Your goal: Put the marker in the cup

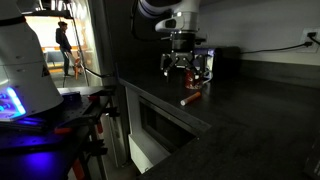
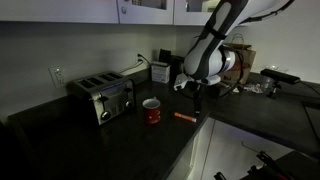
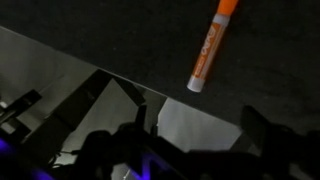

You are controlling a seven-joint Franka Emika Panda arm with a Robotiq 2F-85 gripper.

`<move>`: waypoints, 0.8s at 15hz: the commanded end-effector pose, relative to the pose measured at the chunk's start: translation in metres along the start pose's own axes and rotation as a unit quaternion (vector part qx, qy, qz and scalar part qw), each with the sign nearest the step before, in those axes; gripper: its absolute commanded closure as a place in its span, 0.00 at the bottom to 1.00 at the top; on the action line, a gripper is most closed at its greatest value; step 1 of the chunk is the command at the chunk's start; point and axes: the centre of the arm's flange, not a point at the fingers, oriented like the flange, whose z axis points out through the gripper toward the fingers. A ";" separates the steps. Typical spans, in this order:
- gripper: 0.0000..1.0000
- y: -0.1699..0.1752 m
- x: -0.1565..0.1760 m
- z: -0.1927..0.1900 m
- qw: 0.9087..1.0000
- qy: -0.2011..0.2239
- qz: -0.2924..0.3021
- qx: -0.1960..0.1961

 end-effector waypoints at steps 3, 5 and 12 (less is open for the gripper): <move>0.00 0.004 -0.011 0.018 0.999 -0.017 0.013 -0.048; 0.00 0.001 -0.010 0.027 0.999 -0.017 0.016 -0.049; 0.00 -0.022 0.000 0.047 0.999 -0.006 0.016 -0.046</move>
